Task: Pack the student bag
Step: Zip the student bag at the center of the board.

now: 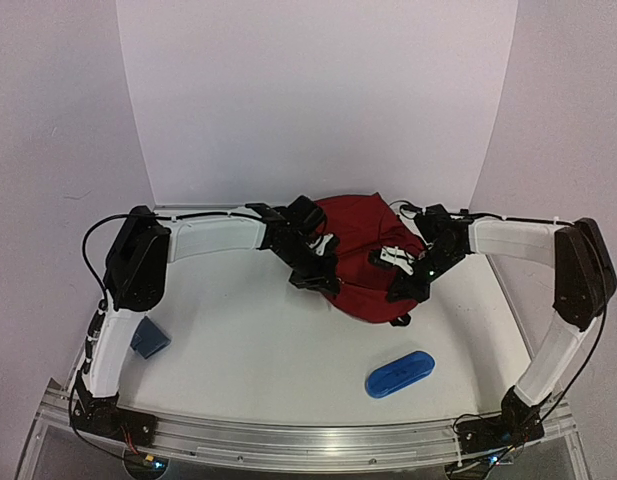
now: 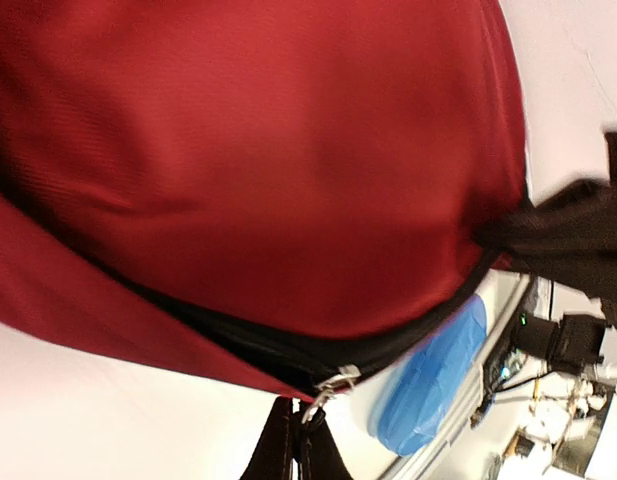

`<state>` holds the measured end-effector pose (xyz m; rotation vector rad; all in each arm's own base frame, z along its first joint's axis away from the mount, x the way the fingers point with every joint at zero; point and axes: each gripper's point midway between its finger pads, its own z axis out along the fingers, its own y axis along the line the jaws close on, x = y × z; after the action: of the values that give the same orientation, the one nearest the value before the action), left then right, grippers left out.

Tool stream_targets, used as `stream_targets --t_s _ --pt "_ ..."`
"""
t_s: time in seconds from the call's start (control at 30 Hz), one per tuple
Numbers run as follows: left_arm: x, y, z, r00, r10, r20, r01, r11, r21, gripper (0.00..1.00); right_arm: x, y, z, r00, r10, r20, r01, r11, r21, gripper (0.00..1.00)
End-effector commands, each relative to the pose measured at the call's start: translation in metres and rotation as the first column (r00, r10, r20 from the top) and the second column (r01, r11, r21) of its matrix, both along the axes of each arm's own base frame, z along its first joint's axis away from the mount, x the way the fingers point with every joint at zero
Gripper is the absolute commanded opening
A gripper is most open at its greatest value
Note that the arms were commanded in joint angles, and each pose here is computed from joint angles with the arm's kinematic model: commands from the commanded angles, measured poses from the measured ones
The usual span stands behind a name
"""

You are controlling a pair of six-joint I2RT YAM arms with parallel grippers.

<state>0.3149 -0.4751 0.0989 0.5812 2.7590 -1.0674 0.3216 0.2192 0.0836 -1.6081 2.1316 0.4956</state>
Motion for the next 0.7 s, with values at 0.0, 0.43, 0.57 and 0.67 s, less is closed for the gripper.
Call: stream_targets --t_s 0.0,0.43,0.57,0.67 --pt "0.054 0.050 0.033 0.982 0.157 0.102 -0.163 0.985 0.049 0.00 -0.022 -0.033 0.002 1.000 -0.013 0.013 0.015 0.995 -0.095 0.00" --pt "0.139 0.139 0.004 0.867 0.459 0.194 -0.496 0.834 0.241 0.00 -0.060 -0.048 -0.002 0.991 0.018 -0.130 -0.029 0.996 -0.087 0.00" --pt "0.145 0.168 -0.009 0.828 0.525 0.198 -0.561 0.766 0.313 0.00 -0.066 -0.046 -0.002 0.985 0.036 -0.166 -0.048 0.996 -0.074 0.00" --pt "0.148 0.183 -0.017 0.797 0.577 0.177 -0.601 0.730 0.326 0.00 -0.066 -0.039 0.005 0.983 0.046 -0.180 -0.054 0.998 -0.039 0.00"
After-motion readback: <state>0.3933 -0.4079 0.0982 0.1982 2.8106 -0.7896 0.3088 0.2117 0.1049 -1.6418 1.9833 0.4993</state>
